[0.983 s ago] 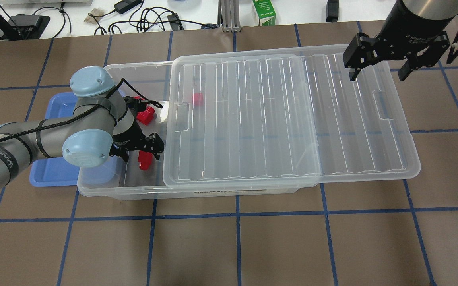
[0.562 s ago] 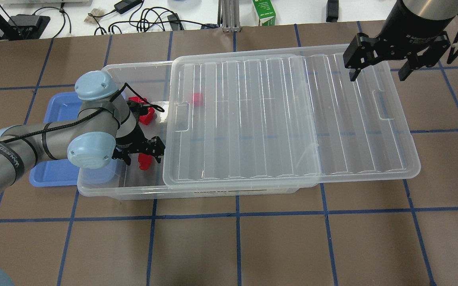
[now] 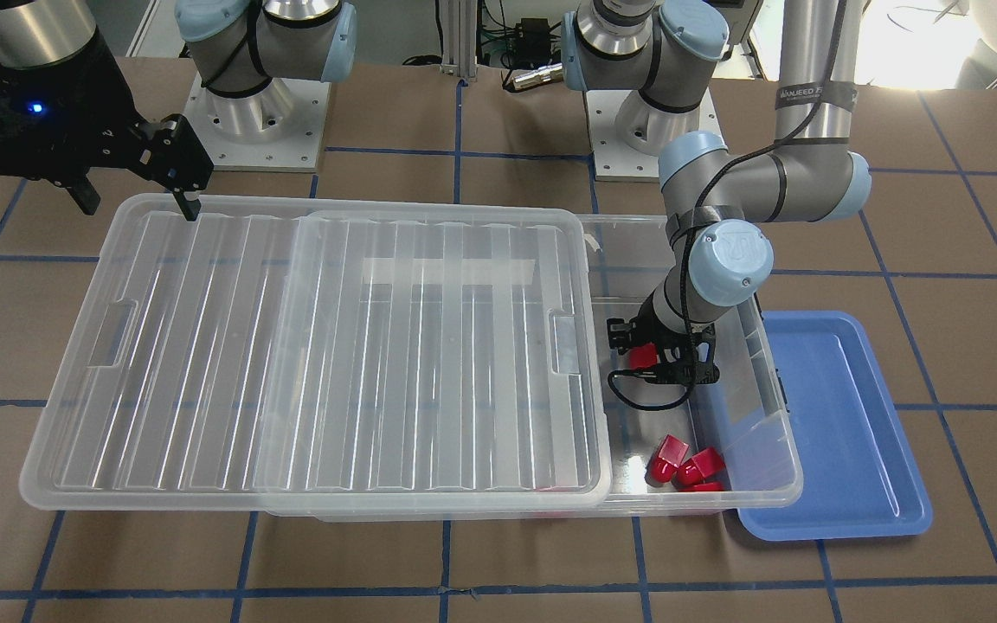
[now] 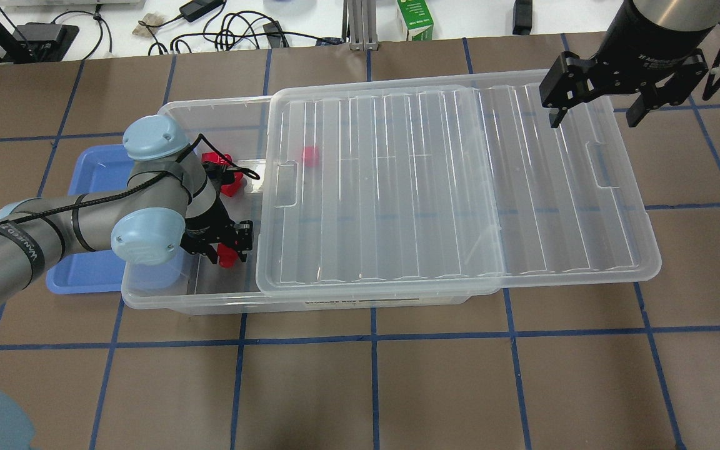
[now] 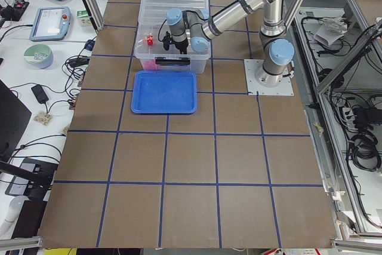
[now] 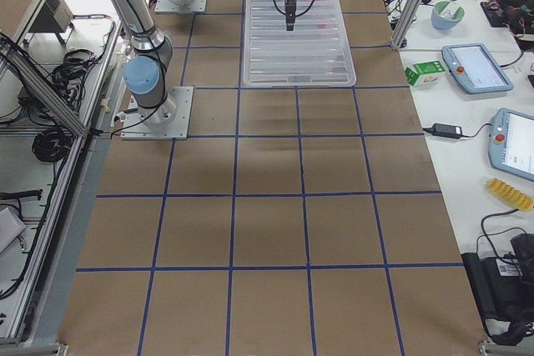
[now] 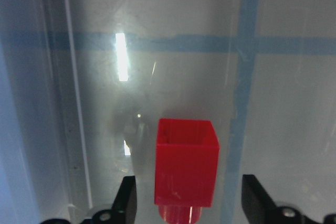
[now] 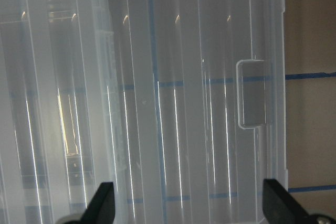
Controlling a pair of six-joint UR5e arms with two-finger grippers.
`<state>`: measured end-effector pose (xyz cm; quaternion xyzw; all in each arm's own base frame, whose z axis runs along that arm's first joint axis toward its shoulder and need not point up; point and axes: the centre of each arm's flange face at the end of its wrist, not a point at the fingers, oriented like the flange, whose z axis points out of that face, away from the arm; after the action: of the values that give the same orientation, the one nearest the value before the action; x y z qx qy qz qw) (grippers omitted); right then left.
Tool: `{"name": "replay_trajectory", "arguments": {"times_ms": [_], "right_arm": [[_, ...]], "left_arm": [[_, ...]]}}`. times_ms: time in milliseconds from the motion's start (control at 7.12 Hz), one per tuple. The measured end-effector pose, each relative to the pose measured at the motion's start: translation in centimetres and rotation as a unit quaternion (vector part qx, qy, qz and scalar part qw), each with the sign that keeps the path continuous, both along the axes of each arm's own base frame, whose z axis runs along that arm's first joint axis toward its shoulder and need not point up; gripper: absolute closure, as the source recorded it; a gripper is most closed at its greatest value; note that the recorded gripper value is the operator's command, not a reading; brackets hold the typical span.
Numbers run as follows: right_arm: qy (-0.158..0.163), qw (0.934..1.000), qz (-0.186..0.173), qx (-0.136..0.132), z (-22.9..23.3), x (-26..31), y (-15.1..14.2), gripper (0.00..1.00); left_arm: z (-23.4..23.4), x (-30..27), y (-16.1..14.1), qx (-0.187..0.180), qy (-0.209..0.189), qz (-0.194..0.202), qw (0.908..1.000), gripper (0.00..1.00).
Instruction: Place red block in blue tray from box
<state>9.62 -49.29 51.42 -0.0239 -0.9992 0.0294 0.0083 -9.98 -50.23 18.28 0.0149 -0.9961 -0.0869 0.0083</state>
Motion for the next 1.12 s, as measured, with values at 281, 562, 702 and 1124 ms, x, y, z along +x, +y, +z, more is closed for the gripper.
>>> {"name": "replay_trajectory", "arguments": {"times_ms": [281,562,702,1124], "right_arm": [[-0.001,1.0,0.001,0.0,0.0,0.0,0.1,0.0],[-0.001,1.0,0.001,0.0,0.0,0.1,0.1,0.0],[-0.001,1.0,0.001,0.001,0.0,0.0,0.1,0.0],[-0.002,1.0,0.001,0.002,-0.1,-0.1,0.0,0.0]], "left_arm": [[1.1,0.1,-0.3,-0.012,-0.004,-0.001,0.9999,1.0],[4.7,0.2,-1.6,-0.036,-0.006,-0.001,0.9993,1.0],[7.5,0.3,-2.4,-0.037,-0.005,-0.001,0.9993,1.0],[16.7,1.6,-4.4,-0.024,-0.003,0.008,0.9997,1.0]]}}
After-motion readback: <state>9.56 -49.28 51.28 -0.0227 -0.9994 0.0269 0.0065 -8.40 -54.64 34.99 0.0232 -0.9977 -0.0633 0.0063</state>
